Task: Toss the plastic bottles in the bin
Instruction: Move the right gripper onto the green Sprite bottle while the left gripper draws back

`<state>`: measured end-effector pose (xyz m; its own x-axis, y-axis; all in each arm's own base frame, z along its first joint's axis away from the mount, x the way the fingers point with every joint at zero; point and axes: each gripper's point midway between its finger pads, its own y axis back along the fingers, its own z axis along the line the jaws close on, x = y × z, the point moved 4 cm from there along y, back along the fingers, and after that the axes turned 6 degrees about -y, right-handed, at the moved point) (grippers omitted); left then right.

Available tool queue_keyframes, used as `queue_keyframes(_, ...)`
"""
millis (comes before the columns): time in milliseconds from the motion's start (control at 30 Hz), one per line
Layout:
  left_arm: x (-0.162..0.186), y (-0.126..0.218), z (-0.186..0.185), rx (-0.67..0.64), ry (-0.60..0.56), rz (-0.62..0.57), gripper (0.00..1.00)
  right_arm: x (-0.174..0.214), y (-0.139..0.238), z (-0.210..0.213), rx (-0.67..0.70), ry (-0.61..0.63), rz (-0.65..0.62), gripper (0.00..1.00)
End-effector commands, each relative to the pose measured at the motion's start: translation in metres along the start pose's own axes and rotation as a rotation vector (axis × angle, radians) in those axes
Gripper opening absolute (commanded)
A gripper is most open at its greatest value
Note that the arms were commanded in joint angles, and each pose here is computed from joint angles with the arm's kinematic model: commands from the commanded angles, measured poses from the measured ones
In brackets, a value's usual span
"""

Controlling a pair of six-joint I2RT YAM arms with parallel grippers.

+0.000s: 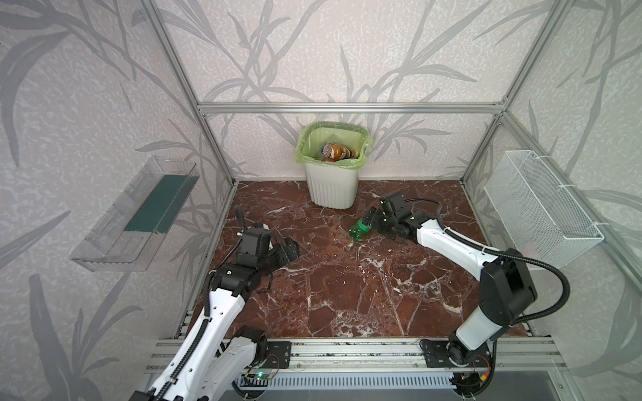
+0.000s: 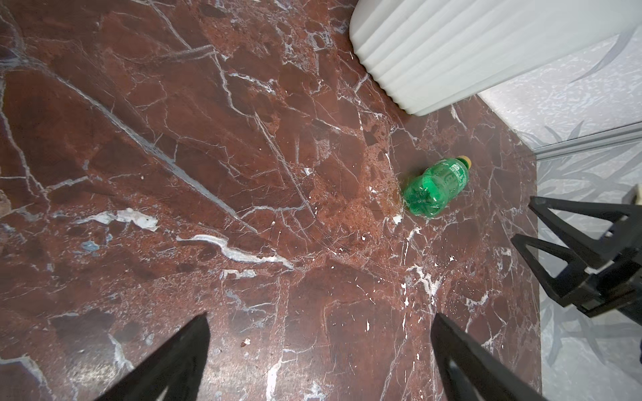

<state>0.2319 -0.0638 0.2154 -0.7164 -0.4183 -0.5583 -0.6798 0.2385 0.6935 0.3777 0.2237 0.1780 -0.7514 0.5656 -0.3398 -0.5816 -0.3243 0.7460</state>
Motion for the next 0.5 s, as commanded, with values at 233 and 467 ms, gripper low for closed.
queue_keyframes(233,0.0,0.006,0.001,0.005,-0.005,-0.015,0.99,-0.01,-0.041,-0.004,0.059,-0.08,0.005,0.87)
queue_keyframes(467,0.001,0.006,0.002,0.003,-0.006,-0.014,0.99,-0.015,-0.066,-0.005,0.059,-0.12,0.022,0.85)
